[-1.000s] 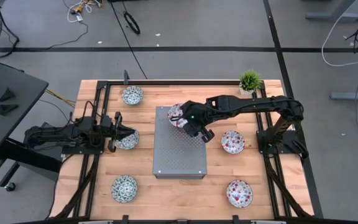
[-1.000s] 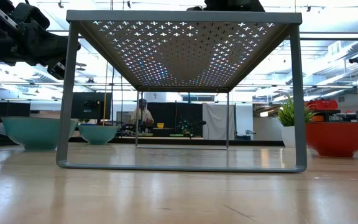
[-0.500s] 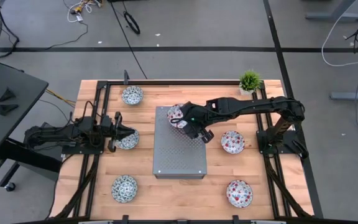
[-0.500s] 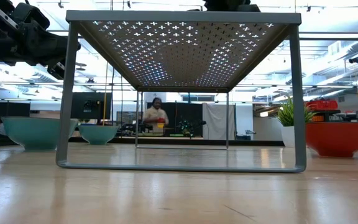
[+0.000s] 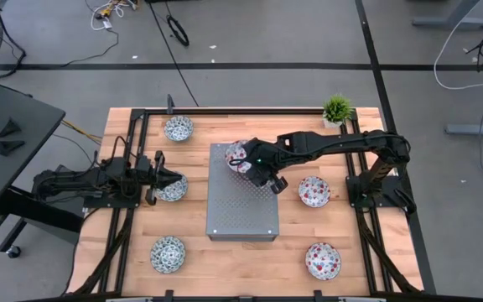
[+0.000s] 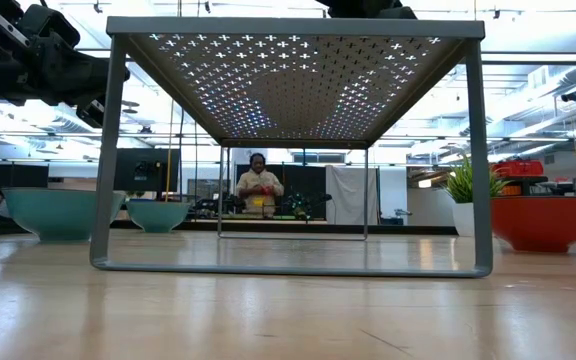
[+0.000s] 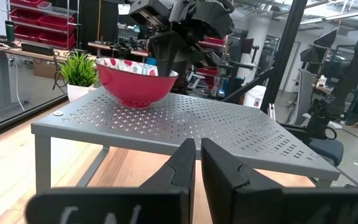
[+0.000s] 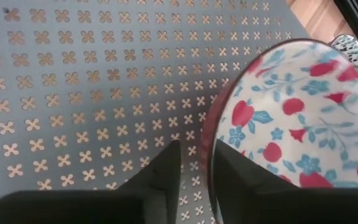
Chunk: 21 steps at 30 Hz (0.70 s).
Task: Pick & Place Mini bowls
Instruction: Put the top red bowl on the shelf, then put the top red bowl on top of the red bowl on the shelf
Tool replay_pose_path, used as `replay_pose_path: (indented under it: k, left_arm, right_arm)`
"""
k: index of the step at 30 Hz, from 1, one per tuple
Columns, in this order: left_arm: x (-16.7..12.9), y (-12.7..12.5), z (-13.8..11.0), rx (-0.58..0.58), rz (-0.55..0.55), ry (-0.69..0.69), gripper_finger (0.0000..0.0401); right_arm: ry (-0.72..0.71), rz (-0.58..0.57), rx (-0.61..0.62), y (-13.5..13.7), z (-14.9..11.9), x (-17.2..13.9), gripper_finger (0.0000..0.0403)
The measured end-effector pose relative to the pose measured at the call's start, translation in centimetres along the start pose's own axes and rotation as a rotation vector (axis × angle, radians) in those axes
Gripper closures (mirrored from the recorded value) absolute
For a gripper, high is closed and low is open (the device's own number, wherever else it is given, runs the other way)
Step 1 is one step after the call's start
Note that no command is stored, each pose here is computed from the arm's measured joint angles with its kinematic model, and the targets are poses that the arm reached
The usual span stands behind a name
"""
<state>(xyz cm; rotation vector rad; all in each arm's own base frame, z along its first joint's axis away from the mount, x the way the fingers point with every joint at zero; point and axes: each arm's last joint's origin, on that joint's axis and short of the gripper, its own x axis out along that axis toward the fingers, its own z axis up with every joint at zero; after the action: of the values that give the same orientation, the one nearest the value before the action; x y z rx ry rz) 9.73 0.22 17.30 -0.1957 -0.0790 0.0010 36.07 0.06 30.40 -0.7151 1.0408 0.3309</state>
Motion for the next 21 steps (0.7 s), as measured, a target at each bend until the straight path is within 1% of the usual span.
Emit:
replay_pose_path:
  k: [5,11,21]
  left_arm:
    - [0.0,0.0,0.0,0.001,0.0,0.0,0.0369]
    - [0.0,0.0,0.0,0.0,0.0,0.0,0.0369]
    - [0.0,0.0,0.0,0.001,0.0,0.0,0.0369]
  right_arm:
    - [-0.013,-0.014,0.002,-0.1,0.0,-0.5,0.0285]
    - [-0.045,-0.048,0.011,-0.2,-0.1,-1.9,0.0267]
    - [-0.131,-0.121,0.098,-0.1,-0.7,-6.3,0.0256]
